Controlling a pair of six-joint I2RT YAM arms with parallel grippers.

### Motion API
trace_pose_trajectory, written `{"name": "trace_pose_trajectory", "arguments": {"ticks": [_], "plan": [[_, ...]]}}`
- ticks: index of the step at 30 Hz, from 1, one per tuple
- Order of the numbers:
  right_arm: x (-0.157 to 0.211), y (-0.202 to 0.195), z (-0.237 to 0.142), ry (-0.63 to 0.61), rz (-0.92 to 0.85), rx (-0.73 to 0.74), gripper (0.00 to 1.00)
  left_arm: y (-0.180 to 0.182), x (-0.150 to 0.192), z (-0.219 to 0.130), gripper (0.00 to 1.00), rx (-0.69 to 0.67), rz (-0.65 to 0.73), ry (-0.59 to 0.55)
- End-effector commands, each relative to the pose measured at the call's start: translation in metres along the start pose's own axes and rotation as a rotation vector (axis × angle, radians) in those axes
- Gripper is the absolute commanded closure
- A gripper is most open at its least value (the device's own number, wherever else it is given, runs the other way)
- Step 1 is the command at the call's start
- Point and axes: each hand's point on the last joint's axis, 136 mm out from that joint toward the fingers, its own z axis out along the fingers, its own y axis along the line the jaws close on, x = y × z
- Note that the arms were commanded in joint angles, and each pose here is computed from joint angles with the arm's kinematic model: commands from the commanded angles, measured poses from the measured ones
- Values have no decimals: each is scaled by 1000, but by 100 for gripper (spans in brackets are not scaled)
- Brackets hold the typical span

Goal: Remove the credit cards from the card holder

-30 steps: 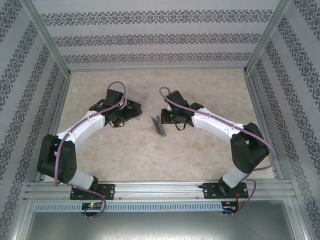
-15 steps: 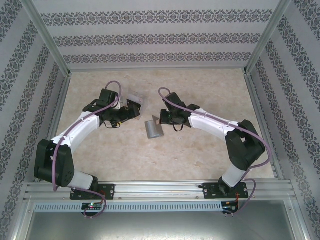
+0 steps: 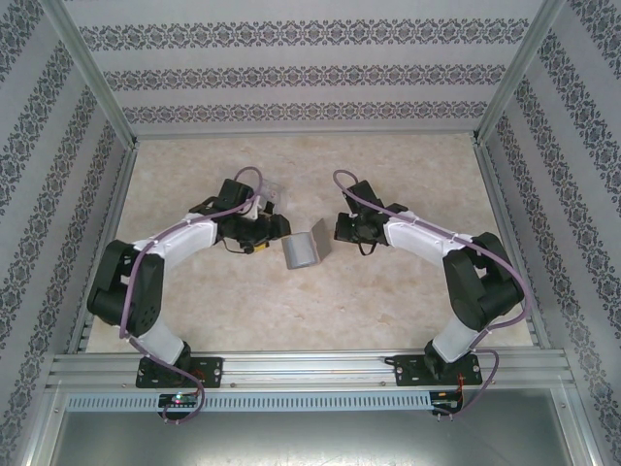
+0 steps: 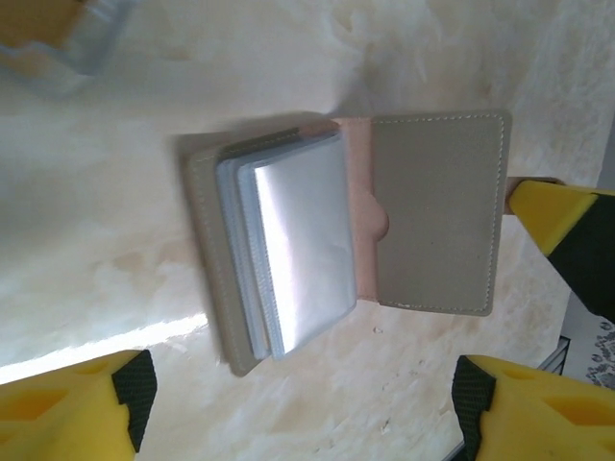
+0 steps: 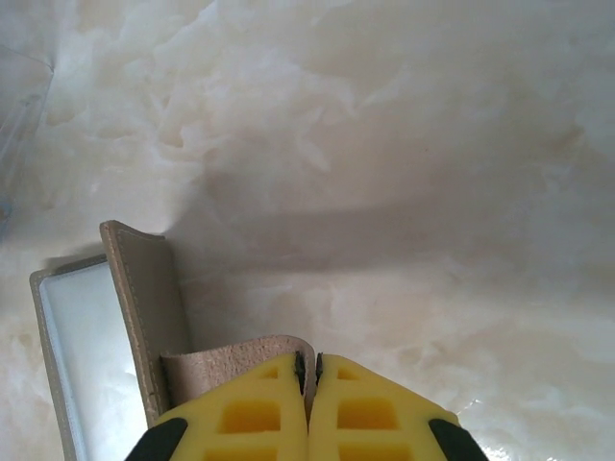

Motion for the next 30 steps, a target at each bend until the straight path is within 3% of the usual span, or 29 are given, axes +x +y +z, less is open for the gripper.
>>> {"name": "trace_pose_trajectory", "arguments": {"ticks": [1,6,11,18,23,30], "plan": [[0,-1,-2,18,-40,-48,95,-20,-14,8,21,-11,42,-65],[7,-9,9,84,-69,-69,95,-19,-15,26,35,-172,74,-63],[11,-19,9,89,-143,-54,95,-18,-12,39,37,-230,14,-81],[18,-31,14,95,-106,-62,94,-10,11,48,38,-295,-59,-49],[23,-37,14,87,-101,-55,94,-2,24,50,47,-380,-20,11],[28,-37,21,95,-90,-70,94,-1,27,60,54,-396,-28,44]]}}
